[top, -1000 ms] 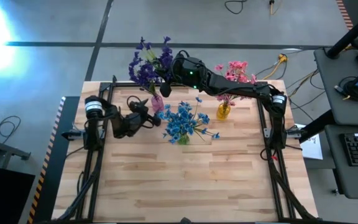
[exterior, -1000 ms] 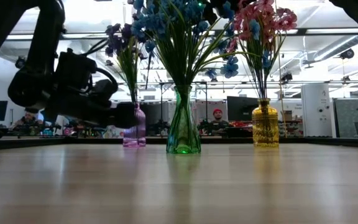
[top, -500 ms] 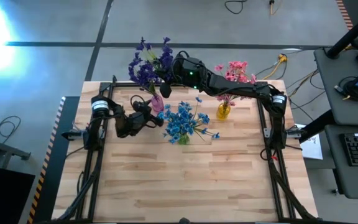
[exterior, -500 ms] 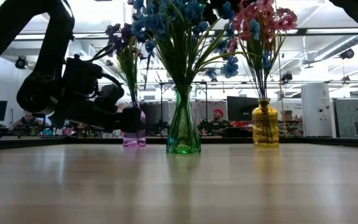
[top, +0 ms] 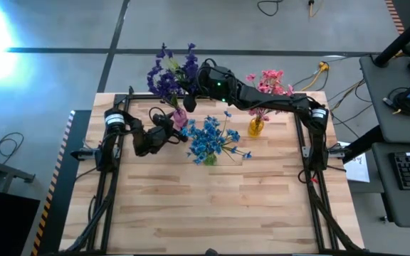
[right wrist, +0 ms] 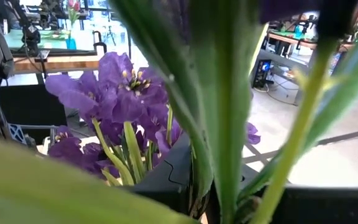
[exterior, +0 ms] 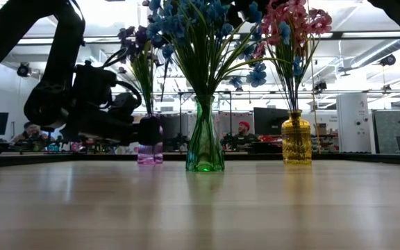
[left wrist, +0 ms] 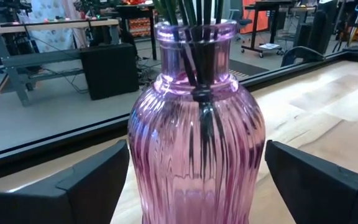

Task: Sort flowers into vase by color
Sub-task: Put the violet flowers into the violet vase

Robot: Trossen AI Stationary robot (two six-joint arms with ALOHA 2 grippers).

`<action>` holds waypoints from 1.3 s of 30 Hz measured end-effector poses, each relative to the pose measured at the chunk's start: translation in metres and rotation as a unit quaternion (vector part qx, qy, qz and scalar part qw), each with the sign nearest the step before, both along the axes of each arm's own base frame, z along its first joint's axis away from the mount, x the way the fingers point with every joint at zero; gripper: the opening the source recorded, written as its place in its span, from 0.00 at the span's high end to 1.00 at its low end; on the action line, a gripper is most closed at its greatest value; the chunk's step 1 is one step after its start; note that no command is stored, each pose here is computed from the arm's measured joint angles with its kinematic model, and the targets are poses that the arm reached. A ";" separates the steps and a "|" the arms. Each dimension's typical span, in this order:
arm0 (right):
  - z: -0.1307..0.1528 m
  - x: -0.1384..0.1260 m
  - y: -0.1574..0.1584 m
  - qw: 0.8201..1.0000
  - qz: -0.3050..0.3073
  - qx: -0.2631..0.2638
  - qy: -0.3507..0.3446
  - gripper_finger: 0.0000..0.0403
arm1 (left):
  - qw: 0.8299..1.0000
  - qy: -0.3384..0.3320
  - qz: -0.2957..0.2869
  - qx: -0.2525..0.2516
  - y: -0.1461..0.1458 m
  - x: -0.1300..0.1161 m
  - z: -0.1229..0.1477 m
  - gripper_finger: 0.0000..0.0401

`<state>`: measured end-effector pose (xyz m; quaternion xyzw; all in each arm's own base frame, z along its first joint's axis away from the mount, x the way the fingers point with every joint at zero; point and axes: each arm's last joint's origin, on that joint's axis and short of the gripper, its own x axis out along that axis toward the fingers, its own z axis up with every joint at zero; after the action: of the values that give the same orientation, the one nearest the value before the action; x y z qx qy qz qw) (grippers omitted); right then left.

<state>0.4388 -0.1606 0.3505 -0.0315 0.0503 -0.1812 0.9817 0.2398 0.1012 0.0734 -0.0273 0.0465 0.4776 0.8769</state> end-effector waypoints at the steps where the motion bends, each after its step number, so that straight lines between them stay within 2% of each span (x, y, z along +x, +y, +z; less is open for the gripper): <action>1: 0.000 0.000 0.000 1.000 0.000 0.000 0.000 0.97 | 1.000 -0.001 0.001 0.000 0.000 0.000 0.000 0.11; 26: -0.006 0.004 -0.001 0.999 0.011 0.027 -0.012 0.97 | 1.000 0.006 0.004 -0.002 0.002 -0.001 -0.001 0.31; 30: -0.005 0.005 0.001 0.999 0.011 0.030 -0.021 0.97 | 1.000 0.006 0.004 -0.002 0.002 -0.001 -0.001 0.33; 35: -0.017 0.015 0.005 0.999 0.015 0.035 -0.021 0.97 | 1.000 0.007 0.004 -0.003 0.002 -0.001 -0.001 0.33; 39: -0.023 0.018 0.006 0.999 -0.018 0.030 -0.008 0.97 | 1.000 0.008 0.004 -0.003 0.002 -0.001 -0.001 0.33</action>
<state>0.4567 -0.1544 0.3273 0.0007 0.0484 -0.1972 0.9792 0.2388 0.1029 0.0719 -0.0263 0.0545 0.4810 0.8746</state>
